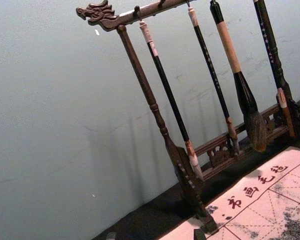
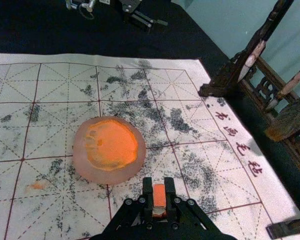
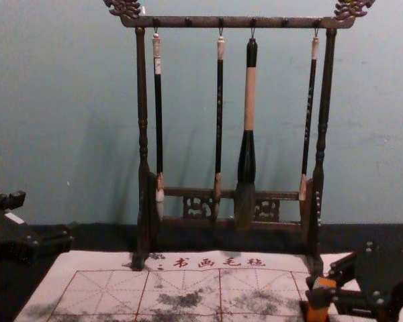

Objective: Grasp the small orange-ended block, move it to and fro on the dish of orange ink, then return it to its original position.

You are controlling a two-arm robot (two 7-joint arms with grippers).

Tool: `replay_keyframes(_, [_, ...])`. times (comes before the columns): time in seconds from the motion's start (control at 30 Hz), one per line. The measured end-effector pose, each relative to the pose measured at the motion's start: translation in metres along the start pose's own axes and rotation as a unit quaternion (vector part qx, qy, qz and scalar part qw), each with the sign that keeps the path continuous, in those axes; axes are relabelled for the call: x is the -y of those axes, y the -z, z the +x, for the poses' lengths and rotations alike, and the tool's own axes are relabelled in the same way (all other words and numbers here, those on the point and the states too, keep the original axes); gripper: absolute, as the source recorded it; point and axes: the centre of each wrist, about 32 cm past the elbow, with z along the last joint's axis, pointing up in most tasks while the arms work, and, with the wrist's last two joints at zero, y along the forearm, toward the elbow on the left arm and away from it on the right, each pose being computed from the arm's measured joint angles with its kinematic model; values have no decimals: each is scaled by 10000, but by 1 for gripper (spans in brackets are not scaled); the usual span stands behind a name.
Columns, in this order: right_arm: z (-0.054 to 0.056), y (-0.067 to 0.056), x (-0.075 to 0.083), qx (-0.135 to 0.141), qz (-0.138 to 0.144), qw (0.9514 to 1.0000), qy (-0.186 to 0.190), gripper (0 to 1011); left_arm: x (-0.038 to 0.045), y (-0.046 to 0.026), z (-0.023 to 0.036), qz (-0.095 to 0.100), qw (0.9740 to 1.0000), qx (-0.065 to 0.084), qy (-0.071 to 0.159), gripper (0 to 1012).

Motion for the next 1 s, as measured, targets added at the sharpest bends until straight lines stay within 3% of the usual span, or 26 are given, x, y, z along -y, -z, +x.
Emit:
replay_keyframes(0.83, [8, 31, -32, 3, -47, 10000, 29, 136, 0, 0, 0, 0, 10000, 0, 0, 1001])
replay_keyframes(1.0, [8, 30, -30, 3, -46, 10000, 28, 268, 0, 0, 0, 0, 10000, 0, 0, 1002])
